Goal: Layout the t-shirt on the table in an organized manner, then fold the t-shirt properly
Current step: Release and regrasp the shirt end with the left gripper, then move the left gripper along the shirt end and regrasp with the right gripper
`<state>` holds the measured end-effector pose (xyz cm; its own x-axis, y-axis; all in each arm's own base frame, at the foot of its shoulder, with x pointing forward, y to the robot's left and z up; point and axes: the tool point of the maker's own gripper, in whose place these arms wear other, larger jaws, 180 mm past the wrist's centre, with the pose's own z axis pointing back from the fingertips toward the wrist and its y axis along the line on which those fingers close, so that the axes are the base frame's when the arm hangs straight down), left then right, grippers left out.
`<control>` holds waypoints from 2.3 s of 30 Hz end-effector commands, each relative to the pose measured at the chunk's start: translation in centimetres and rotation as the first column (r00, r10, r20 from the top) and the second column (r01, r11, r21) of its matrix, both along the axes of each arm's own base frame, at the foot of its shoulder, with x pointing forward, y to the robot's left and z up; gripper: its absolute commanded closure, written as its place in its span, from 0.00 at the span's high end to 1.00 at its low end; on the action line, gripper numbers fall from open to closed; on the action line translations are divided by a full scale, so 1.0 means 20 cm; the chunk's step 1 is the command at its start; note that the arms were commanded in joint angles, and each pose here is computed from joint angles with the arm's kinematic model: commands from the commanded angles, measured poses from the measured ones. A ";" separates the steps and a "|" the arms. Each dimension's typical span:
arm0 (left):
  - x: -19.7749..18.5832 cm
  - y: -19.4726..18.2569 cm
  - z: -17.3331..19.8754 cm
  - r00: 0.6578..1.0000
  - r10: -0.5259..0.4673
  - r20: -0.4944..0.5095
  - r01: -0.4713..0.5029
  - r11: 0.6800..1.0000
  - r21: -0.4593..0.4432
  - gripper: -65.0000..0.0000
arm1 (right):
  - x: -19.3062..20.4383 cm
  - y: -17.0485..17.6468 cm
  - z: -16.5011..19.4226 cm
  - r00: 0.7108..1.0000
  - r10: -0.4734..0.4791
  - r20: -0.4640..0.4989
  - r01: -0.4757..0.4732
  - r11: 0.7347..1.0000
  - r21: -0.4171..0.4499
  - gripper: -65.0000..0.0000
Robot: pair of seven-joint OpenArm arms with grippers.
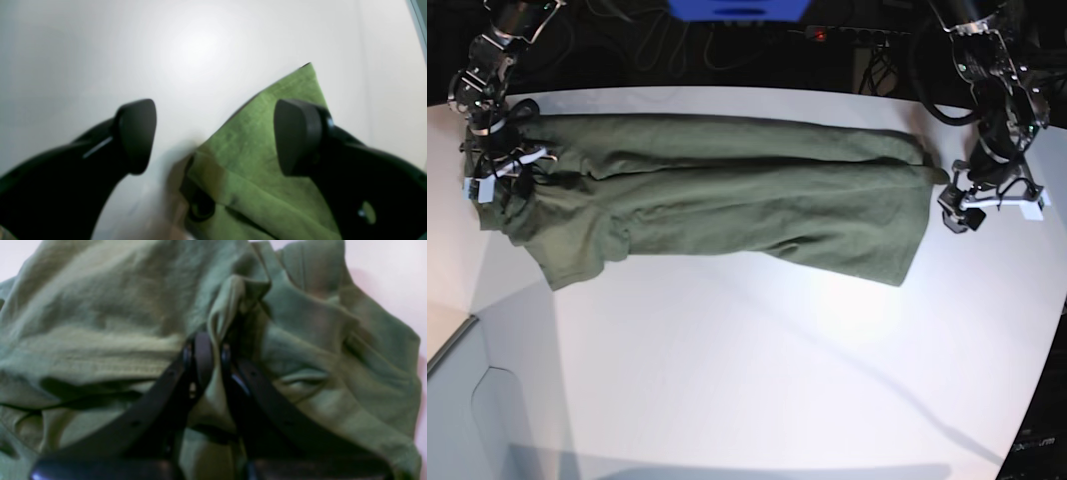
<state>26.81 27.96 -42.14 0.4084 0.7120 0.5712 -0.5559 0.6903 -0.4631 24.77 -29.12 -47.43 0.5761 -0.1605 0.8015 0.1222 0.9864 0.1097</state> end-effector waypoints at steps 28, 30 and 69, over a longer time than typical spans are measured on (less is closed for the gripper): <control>0.08 0.02 0.08 0.998 0.001 0.055 -0.002 1.000 0.018 0.82 | -0.01 0.00 -0.01 0.999 0.021 -0.032 -0.022 1.000 -0.011 0.05; 0.08 0.02 0.08 0.998 0.001 0.055 -0.002 1.000 0.013 0.82 | -0.01 0.00 -0.01 0.999 0.021 -0.032 -0.022 1.000 -0.011 0.13; 0.24 -0.31 -0.09 0.990 -0.141 -0.001 0.140 0.987 -0.083 0.82 | 0.07 -0.09 0.34 0.991 0.001 0.132 0.020 0.988 -0.153 0.52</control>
<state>30.53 21.60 -45.03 0.5299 0.6967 0.4835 -0.4800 0.7165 -0.5062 25.37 -30.41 -42.10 0.5118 -0.0457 0.8579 0.1267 0.9917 -0.0228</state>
